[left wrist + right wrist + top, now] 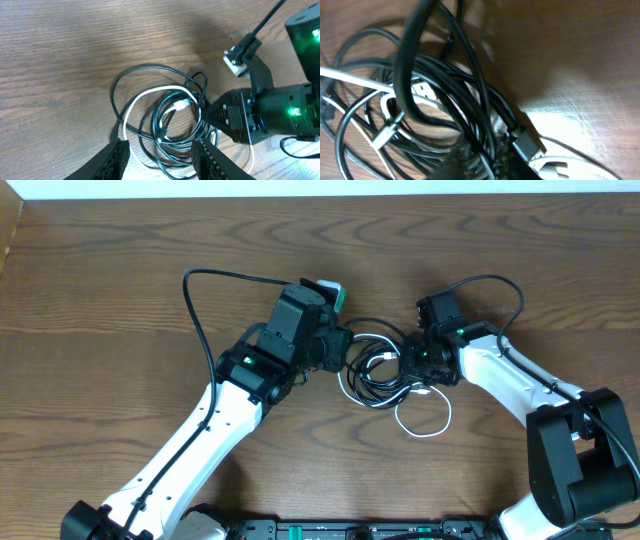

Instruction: Untangle cables

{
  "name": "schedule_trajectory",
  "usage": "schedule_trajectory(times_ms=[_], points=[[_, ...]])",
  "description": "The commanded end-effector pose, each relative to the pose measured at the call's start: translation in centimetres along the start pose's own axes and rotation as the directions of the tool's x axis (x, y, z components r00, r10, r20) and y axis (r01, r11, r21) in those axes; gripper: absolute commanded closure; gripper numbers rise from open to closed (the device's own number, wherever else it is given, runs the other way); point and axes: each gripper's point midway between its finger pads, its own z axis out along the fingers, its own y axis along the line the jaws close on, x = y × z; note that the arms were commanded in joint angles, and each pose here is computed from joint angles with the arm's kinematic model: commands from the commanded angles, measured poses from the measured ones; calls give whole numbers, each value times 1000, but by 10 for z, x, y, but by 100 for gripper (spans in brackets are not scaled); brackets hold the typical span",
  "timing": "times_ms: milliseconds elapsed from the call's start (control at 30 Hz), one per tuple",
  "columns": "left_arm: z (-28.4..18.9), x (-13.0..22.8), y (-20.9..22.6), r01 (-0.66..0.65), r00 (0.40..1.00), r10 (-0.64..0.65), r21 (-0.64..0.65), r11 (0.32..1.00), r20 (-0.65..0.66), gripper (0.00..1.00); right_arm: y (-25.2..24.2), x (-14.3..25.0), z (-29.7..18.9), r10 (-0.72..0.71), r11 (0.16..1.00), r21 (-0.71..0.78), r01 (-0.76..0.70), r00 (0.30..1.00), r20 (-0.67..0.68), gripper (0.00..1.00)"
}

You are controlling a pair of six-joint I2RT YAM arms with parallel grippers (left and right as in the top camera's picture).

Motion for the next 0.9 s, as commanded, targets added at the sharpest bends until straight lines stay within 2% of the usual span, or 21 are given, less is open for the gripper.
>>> schedule_trajectory(times_ms=[0,133,333,467,667,867], points=[[-6,-3,1,-5,1000,5,-4,1000,7,55,9,0,1,1,999,-40,-1,1000,-4,98],[-6,4,1,-3,1000,3,-10,1000,-21,55,18,-3,0,-7,996,-85,7,1000,1,99],[-6,8,3,-2,999,2,-15,1000,-36,55,70,-15,-19,-90,930,-354,98,995,38,99],[-6,9,3,-2,999,1,-16,1000,-38,55,92,-34,-59,-105,869,-467,161,984,144,99],[-1,21,8,-14,998,13,-24,1000,-66,54,91,-51,-134,-66,833,-506,221,950,305,99],[10,30,8,-8,995,7,-10,1000,-100,54,94,-46,-198,-54,780,-549,300,907,418,99]])
